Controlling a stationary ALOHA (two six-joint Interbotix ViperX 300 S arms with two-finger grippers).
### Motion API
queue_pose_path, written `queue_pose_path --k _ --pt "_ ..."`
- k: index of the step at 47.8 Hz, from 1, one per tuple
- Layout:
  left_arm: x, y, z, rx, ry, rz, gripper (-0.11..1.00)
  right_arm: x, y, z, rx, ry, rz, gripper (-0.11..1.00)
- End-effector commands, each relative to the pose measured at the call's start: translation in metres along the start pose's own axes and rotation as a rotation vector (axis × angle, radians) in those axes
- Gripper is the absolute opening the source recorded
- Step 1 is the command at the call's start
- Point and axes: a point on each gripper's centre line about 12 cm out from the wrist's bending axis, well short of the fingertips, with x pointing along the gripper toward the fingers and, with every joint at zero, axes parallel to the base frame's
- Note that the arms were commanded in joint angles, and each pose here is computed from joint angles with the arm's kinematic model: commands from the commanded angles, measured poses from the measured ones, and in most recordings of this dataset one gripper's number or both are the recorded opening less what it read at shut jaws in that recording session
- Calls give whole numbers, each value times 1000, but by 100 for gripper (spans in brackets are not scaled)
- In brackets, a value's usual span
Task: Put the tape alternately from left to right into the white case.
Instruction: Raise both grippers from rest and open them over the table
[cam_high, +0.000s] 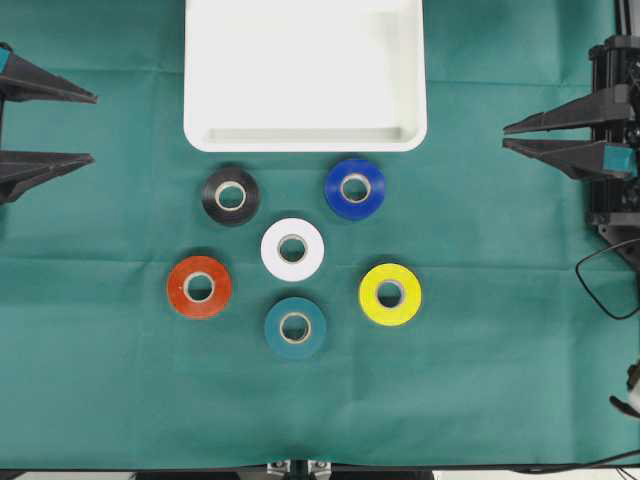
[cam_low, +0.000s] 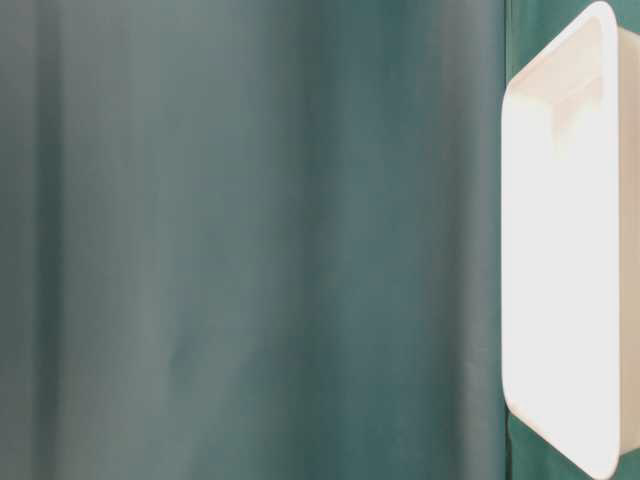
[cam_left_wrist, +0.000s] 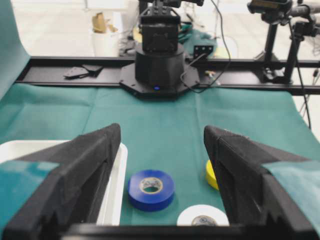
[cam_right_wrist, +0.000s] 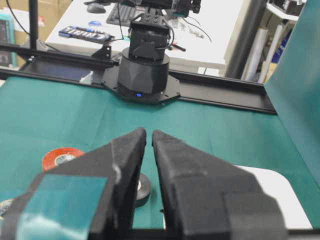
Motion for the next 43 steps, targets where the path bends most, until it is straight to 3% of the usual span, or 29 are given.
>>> queue_pose_path --k 1,3,9,15,43 --pt "0 0 3 -18 -5 1 24 2 0 3 -2 -11 -2 24" --pt "0 0 2 -21 -1 3 22 1 -1 0 -3 -11 -5 22" --pt "-1 0 -1 -27 6 1 -1 -3 -4 -9 -3 -24 -21 1" --pt "-1 0 -5 -29 35 1 -10 -5 -4 -11 -13 -58 -23 0" --pt "1 0 -16 -38 95 2 -8 17 -4 -18 -21 16 -14 0"
